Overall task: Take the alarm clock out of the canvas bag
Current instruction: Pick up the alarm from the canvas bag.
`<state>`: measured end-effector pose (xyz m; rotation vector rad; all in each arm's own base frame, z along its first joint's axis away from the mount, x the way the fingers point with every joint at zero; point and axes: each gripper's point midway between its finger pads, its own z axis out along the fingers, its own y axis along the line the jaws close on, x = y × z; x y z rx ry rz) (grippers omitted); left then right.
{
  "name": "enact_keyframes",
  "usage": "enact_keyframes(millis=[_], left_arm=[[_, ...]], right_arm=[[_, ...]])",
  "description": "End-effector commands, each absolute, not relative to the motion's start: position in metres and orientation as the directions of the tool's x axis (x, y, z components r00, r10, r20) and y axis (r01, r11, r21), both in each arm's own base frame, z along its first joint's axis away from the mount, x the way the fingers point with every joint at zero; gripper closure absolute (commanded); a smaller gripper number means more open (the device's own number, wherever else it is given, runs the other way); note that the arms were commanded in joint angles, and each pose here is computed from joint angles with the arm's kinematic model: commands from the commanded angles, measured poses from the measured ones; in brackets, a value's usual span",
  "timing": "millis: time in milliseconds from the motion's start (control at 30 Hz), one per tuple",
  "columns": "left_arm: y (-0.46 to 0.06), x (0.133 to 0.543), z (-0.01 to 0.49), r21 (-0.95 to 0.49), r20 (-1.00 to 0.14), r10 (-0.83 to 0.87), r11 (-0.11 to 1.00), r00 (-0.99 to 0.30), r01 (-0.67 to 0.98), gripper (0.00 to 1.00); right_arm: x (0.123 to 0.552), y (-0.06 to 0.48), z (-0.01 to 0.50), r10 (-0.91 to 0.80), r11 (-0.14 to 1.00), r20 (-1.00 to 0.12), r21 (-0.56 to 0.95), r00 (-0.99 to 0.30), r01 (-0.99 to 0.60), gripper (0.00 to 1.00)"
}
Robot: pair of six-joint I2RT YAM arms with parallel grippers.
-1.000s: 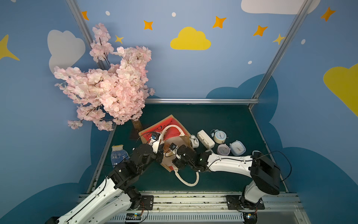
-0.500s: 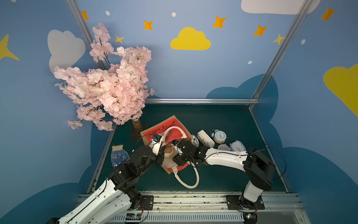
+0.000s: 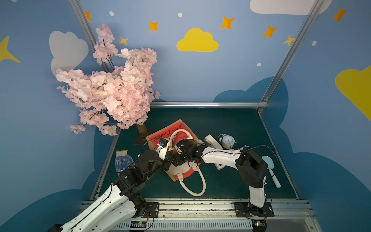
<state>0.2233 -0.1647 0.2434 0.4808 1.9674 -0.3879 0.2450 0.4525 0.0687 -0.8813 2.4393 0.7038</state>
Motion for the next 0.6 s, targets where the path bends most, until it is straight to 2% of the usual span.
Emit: enact_keyframes(millis=[0, 133, 333, 567], left_arm=[[-0.175, 0.218, 0.252, -0.081, -0.918, 0.151, 0.834, -0.366, 0.546, 0.90], [-0.175, 0.217, 0.251, -0.077, -0.919, 0.154, 0.832, -0.362, 0.549, 0.90], [-0.176, 0.217, 0.252, -0.072, -0.919, 0.161, 0.828, -0.359, 0.556, 0.90], [-0.174, 0.215, 0.253, -0.064, -0.922, 0.163, 0.830, -0.352, 0.554, 0.90]], right_arm=[[0.248, 0.458, 0.061, -0.407, 0.697, -0.514, 0.360, -0.756, -0.620, 0.15], [0.250, 0.470, 0.065, -0.383, 0.689, -0.510, 0.397, -0.770, -0.606, 0.14], [0.267, 0.458, 0.058, -0.353, 0.770, -0.501, 0.324, -0.790, -0.550, 0.14], [0.269, 0.459, 0.052, -0.275, 0.713, -0.432, 0.508, -0.859, -0.483, 0.14]])
